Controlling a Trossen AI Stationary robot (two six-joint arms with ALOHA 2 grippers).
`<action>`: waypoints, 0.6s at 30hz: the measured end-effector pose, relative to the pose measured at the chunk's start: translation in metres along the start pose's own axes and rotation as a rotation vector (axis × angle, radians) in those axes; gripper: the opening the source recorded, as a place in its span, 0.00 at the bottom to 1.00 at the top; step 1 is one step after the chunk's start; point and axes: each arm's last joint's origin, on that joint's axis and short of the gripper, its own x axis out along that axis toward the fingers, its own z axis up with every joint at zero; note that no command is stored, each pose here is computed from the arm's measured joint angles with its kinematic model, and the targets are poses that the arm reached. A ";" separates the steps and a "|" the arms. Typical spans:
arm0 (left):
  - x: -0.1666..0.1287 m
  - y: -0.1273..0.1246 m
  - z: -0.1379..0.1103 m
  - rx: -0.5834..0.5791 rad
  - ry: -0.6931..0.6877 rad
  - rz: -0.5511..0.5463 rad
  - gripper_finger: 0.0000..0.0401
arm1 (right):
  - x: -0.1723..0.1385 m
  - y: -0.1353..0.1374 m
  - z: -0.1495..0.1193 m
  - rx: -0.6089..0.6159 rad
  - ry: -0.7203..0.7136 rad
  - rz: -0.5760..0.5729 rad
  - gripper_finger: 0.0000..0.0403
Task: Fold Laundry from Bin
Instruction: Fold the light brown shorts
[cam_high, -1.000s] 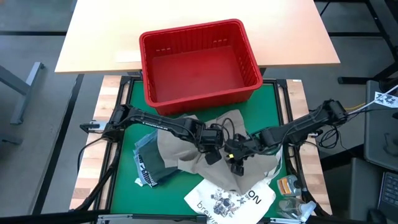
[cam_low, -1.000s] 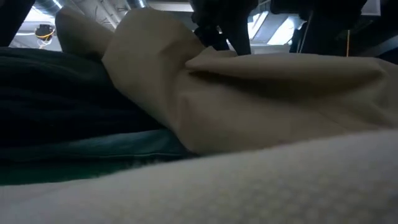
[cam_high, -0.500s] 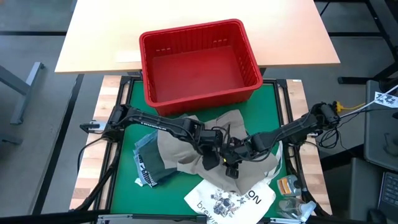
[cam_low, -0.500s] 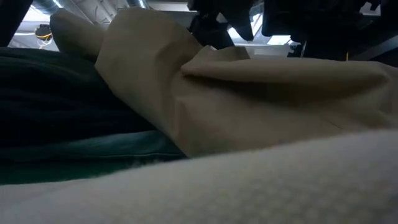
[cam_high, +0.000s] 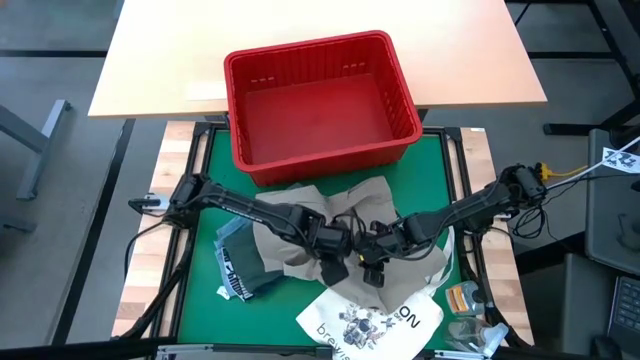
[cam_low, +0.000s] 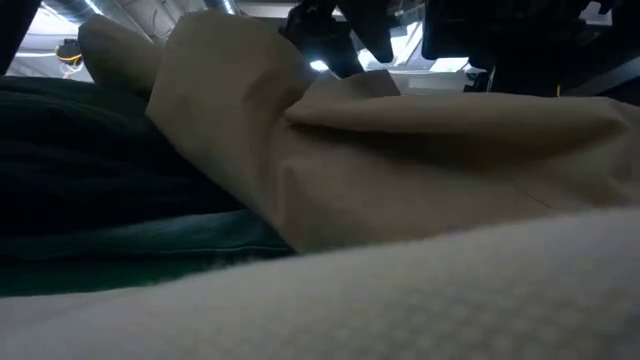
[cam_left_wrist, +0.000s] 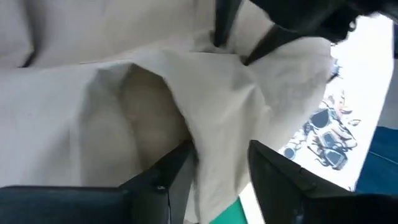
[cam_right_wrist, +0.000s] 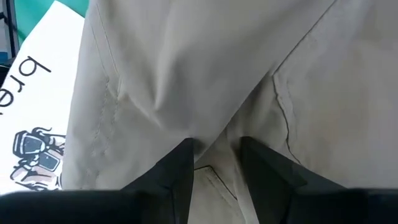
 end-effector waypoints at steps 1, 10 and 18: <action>0.000 -0.002 -0.001 0.005 -0.002 -0.002 0.36 | -0.001 0.000 0.000 0.000 -0.001 0.001 0.33; 0.021 -0.015 -0.015 0.039 0.033 0.004 0.19 | -0.001 0.000 -0.001 0.000 0.010 0.003 0.33; 0.005 -0.024 -0.023 -0.005 0.027 -0.037 0.01 | -0.020 0.001 -0.007 -0.007 0.084 0.000 0.33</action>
